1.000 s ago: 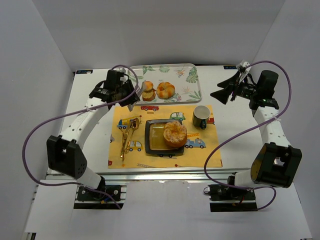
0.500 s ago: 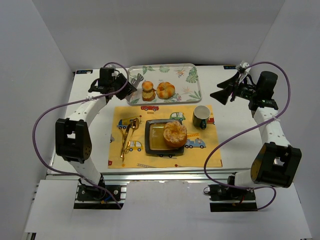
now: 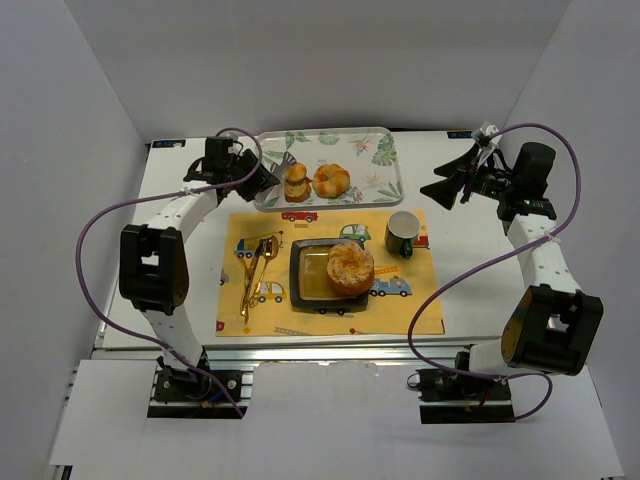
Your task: Place the bread
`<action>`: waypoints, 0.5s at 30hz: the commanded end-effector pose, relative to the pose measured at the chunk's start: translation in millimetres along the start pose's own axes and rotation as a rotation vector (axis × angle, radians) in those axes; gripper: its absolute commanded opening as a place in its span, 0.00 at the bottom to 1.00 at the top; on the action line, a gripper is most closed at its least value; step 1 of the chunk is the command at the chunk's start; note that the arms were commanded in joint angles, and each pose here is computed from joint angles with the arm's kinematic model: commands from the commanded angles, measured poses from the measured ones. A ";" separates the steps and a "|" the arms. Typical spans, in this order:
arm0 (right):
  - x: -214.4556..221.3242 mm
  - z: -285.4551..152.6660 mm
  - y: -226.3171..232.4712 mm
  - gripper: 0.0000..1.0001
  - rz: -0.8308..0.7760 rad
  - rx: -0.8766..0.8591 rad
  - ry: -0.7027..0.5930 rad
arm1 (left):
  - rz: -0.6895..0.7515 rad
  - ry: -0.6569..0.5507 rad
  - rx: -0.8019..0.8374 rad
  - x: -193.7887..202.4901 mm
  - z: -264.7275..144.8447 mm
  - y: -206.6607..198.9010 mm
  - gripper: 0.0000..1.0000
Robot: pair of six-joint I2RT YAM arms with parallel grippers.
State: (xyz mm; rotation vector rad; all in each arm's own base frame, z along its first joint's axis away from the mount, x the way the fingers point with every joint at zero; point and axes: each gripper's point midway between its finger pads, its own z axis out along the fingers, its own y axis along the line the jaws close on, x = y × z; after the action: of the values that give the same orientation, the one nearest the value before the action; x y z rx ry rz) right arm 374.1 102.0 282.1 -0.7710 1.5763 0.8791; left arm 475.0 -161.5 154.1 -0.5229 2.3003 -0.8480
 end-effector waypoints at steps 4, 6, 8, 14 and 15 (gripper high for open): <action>-6.0 -0.1 3.1 0.82 -0.028 -0.005 -0.014 | 0.042 -0.028 0.083 -16.0 -10.6 -27.8 0.56; -5.7 0.2 2.4 0.82 -0.027 -0.005 -0.013 | 0.038 -0.021 0.084 -15.1 -8.9 -26.4 0.56; -6.0 -0.1 3.4 0.82 -0.028 -0.006 -0.014 | 0.038 -0.015 0.082 -14.0 -7.6 -25.3 0.56; -5.5 -0.2 3.4 0.82 -0.028 -0.005 -0.014 | 0.048 -0.002 0.048 -11.1 -5.6 -17.3 0.56; -6.1 -0.2 3.6 0.82 -0.030 -0.006 -0.015 | 0.051 -0.002 0.042 -11.5 -5.5 -16.4 0.56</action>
State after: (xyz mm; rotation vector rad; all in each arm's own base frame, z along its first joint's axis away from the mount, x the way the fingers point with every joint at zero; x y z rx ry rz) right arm 374.1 102.0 282.0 -0.7710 1.5763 0.8791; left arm 474.5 -164.9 159.4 -0.4882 2.3040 -0.8683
